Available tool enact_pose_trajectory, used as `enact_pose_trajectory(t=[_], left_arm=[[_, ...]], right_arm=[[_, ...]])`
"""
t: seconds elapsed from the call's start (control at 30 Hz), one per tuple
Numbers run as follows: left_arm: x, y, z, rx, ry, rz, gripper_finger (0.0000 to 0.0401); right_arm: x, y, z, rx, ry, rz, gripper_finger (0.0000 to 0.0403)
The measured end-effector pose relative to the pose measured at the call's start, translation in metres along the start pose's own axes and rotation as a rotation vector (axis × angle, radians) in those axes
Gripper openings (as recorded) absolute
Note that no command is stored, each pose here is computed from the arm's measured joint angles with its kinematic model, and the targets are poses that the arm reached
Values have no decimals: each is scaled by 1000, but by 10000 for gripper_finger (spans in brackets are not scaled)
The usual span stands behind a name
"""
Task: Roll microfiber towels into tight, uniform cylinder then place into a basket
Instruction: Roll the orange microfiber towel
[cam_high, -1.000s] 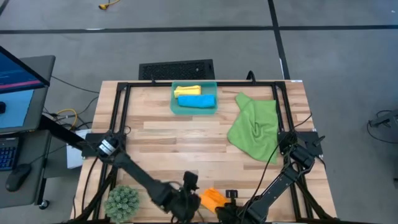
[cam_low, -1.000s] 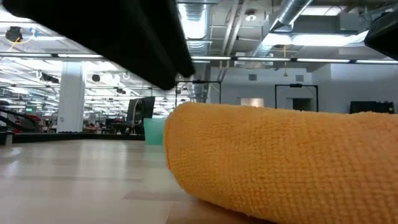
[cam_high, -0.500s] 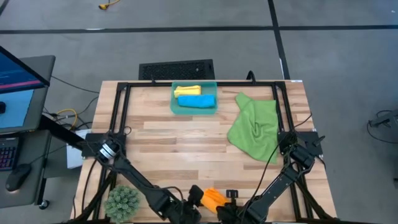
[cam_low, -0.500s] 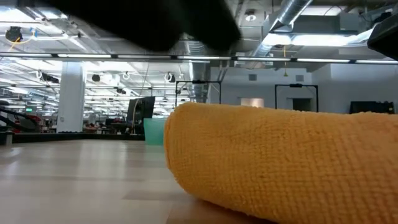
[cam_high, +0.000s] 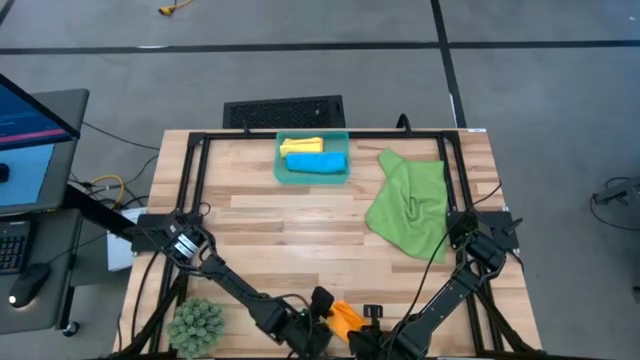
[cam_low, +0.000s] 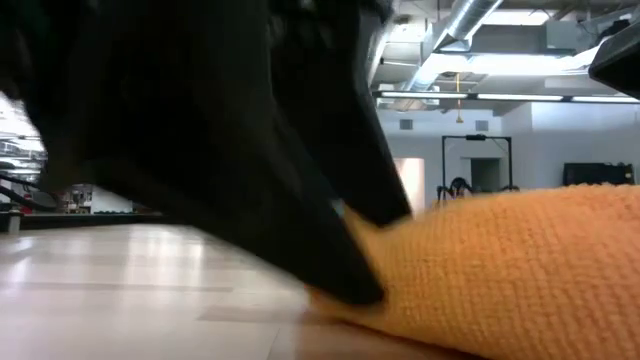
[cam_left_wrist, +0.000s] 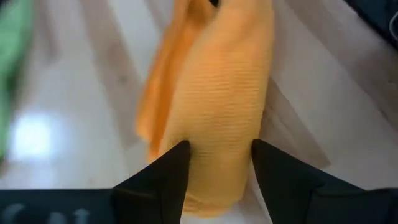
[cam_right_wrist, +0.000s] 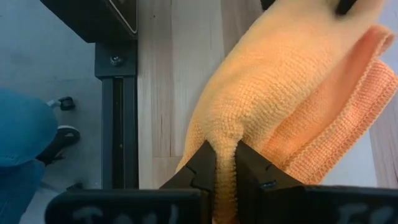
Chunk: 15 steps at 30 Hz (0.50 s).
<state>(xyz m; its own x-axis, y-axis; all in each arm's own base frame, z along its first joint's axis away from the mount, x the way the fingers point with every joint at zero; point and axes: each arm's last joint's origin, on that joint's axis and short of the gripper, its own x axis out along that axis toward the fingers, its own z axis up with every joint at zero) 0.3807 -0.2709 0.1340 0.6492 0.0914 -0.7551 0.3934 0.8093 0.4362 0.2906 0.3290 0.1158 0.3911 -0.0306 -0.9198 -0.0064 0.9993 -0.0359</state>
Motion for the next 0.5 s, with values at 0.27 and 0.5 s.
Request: enact_pose_trajectory(t=[0.27, 0.5], left_arm=[[26, 2, -11, 9, 51, -54, 169], [34, 11, -14, -120, 65, -112, 158]], right_arm=[[0, 0, 0, -3, 3, 3, 51], [0, 0, 0, -9, 3, 5, 51]])
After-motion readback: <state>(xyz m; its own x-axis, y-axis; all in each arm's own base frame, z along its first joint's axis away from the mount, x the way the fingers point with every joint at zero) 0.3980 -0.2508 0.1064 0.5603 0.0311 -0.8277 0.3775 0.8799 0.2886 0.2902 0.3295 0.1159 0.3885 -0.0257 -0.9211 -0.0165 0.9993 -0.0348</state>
